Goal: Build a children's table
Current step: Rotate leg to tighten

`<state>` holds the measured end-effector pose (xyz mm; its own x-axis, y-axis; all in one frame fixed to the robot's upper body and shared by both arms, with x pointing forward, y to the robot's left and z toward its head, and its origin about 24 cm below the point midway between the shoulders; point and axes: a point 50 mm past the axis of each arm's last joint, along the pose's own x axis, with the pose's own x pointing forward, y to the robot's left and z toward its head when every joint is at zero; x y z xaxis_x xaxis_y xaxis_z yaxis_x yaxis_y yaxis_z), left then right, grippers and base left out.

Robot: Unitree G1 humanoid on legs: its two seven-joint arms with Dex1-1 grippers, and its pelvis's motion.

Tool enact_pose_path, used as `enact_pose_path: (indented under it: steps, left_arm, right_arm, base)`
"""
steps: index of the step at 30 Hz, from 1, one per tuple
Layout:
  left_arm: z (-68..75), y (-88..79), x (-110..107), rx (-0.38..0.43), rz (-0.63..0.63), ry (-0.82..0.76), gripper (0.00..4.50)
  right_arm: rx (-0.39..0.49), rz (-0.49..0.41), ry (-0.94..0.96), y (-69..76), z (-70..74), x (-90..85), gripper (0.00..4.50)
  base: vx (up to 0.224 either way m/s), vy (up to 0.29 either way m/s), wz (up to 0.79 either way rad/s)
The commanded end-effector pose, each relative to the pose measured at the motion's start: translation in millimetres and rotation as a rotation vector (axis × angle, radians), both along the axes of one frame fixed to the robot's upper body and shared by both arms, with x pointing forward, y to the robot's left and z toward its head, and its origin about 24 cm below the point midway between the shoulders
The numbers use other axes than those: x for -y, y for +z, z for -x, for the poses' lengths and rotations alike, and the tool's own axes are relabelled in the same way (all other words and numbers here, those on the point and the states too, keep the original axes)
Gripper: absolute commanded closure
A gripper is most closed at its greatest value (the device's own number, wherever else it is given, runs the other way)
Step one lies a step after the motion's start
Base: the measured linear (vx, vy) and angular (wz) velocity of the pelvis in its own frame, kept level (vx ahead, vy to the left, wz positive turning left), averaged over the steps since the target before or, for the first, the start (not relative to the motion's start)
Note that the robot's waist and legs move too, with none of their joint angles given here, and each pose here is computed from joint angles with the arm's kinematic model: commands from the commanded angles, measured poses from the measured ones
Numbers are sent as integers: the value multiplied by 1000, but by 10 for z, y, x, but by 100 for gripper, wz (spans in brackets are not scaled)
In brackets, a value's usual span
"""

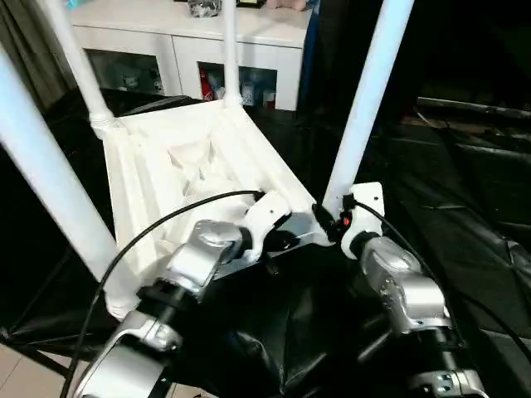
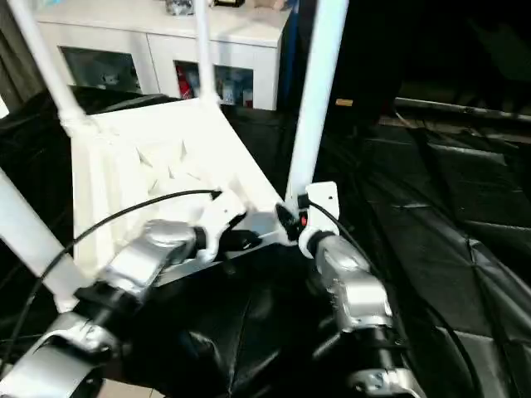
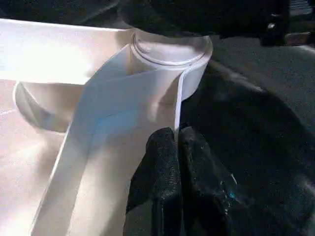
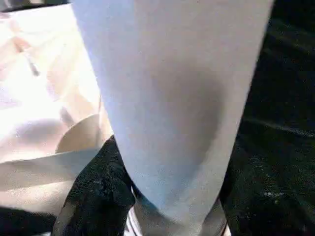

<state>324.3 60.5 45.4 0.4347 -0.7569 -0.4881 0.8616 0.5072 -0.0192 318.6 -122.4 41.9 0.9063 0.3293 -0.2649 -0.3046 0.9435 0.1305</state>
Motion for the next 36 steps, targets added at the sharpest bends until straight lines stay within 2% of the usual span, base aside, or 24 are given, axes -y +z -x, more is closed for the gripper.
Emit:
enact_pose_path:
  steps: [1, 7, 8, 12, 14, 19, 20, 21, 23, 30, 36]
  left_arm:
    - [-18, -30, -5, -8, -15, 44, 450]
    - [24, -21, -46, -22, -14, -24, 450]
    - [36, -23, -54, -29, -14, -36, 450]
    - [135, -35, -203, -67, -27, -131, 450]
    - [193, -55, -311, -84, -41, -192, 450]
    - [259, -71, -425, -115, -50, -258, 450]
    - [316, -57, -489, -141, -43, -321, 450]
    - [316, -57, -489, -141, -43, -321, 450]
    - [393, -8, -534, -181, -25, -421, 450]
    - [433, 26, -598, -207, -34, -484, 450]
    - [440, 44, -617, -214, -52, -490, 450]
  right_arm:
    - [-137, -36, 62, -262, 115, -147, 246]
    - [-91, -81, 233, -154, 137, -240, 246]
    - [-85, -86, 259, -141, 147, -247, 193]
    - [-79, -57, 522, -60, 256, -185, 171]
    - [-69, -38, 642, 13, 311, -77, 171]
    - [-54, -20, 733, 100, 352, 69, 171]
    - [-58, 7, 791, 143, 384, 156, 171]
    - [-58, 7, 791, 143, 384, 156, 171]
    - [-83, 10, 868, 185, 434, 208, 171]
    - [-124, 2, 966, 164, 520, 194, 171]
    - [-164, -23, 1017, 128, 564, 164, 219]
  base:
    - [0, 0, 0]
    - [0, 0, 0]
    - [0, 0, 0]
    - [0, 0, 0]
    - [0, 0, 0]
    - [0, 0, 0]
    - [0, 0, 0]
    - [0, 0, 0]
    - [0, 0, 0]
    - [0, 0, 0]
    - [0, 0, 0]
